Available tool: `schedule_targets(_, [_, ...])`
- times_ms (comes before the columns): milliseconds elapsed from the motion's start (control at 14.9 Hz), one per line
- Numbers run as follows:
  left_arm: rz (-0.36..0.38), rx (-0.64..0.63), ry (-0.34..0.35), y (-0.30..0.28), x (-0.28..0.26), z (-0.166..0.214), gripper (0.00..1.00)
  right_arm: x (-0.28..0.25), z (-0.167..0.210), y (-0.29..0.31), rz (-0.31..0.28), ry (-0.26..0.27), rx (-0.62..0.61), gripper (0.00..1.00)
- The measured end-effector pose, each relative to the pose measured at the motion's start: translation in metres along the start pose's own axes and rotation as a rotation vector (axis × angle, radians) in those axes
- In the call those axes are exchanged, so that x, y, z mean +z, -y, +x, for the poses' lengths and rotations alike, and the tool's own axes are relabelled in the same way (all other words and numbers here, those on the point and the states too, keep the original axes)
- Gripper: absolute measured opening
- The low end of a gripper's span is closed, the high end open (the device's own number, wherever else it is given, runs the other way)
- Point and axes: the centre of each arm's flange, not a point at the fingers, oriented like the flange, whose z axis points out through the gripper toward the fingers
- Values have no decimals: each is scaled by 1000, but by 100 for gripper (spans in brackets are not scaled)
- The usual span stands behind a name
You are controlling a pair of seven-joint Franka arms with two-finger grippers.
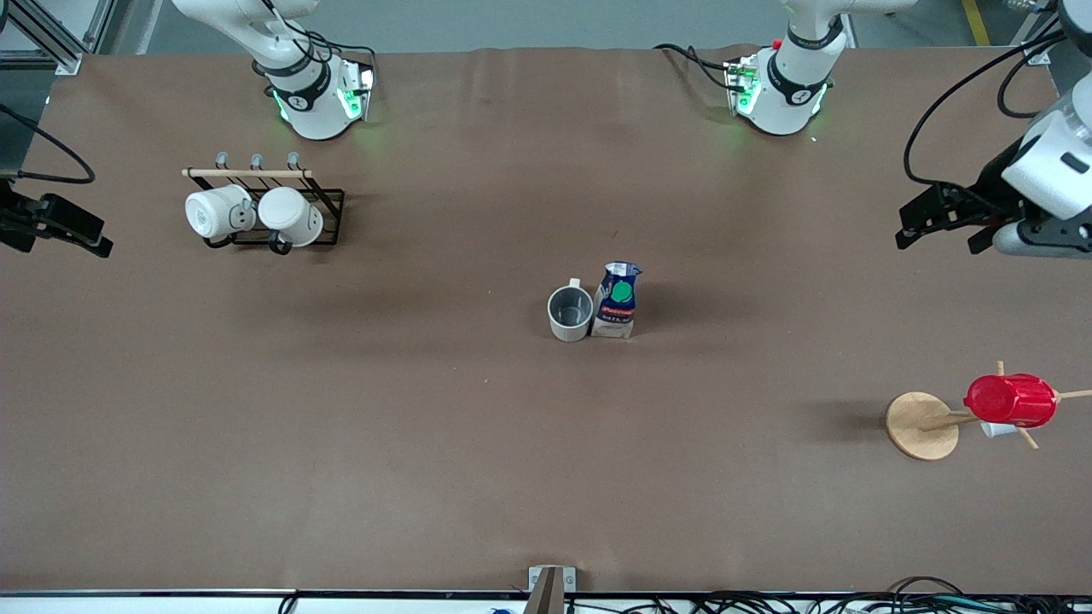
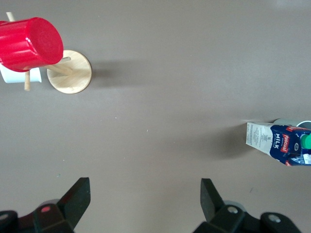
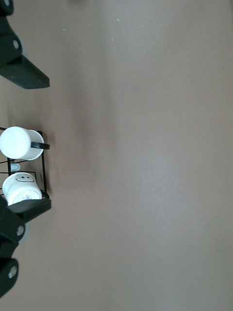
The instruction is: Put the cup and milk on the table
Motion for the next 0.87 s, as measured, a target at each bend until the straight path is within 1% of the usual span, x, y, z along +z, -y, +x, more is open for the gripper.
schedule_targets(201, [31, 14, 25, -2, -1, -5, 100, 5, 0, 0, 0, 9, 1, 100])
schedule_targets(403, [43, 17, 19, -3, -18, -6, 100, 19, 1, -1, -1, 29, 1, 100])
schedule_targets(604, [45, 18, 7, -4, -31, -5, 100, 22, 0, -1, -1, 35, 1, 100])
schedule_targets(872, [45, 18, 26, -3, -21, 0, 100, 21, 0, -1, -1, 33, 1, 100])
